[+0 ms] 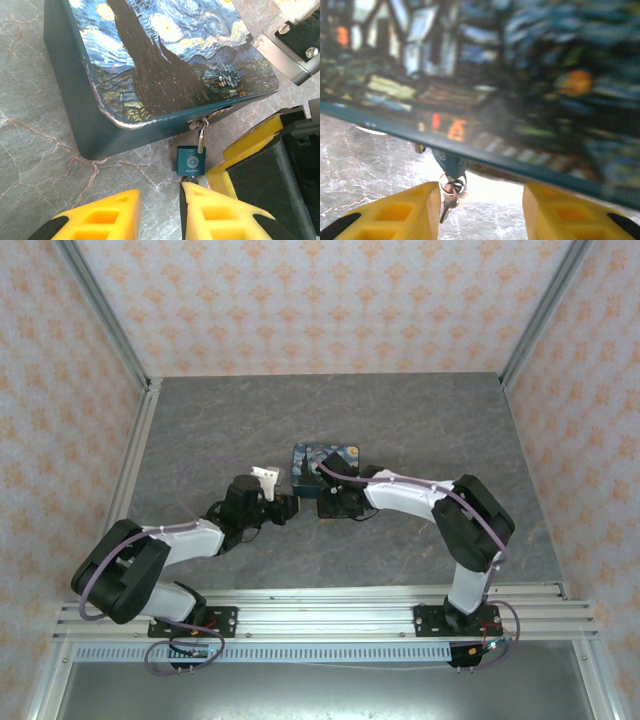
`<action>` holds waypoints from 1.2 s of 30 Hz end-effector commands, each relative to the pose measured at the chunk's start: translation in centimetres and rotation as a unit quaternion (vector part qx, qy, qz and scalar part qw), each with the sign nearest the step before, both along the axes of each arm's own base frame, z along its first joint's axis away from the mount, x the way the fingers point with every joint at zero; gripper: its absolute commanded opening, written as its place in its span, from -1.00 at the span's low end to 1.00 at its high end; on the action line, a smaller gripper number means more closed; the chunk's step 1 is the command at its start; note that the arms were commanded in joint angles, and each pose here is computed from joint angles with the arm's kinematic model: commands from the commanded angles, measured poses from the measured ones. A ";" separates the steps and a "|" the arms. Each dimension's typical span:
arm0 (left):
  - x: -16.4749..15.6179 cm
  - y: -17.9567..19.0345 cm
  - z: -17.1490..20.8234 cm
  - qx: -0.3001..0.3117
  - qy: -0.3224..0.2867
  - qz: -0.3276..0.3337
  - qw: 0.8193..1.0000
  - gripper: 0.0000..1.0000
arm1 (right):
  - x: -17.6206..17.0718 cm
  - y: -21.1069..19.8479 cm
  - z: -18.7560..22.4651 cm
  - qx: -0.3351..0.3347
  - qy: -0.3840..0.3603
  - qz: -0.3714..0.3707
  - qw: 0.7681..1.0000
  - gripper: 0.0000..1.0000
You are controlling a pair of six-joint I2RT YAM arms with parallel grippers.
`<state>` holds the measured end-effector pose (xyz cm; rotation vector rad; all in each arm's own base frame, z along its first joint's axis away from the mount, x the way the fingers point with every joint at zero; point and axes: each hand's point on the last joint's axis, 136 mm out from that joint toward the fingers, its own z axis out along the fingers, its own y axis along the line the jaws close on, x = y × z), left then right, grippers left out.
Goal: Unlock the padlock with the key
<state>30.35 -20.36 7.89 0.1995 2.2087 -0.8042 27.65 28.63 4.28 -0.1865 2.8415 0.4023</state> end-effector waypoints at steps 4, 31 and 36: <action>-0.5 0.8 0.6 0.023 -0.011 0.005 1.000 -0.45 | 1.6 -2.1 5.0 0.014 -0.089 -0.063 0.994 -0.07; -1.6 1.4 0.5 0.025 -0.004 0.009 1.000 -0.44 | 1.2 0.4 -0.5 0.132 -0.117 -0.142 0.974 -0.45; -1.4 1.2 0.5 0.021 -0.003 0.007 1.000 -0.44 | 1.2 0.2 -1.5 0.119 -0.110 -0.145 0.976 -0.46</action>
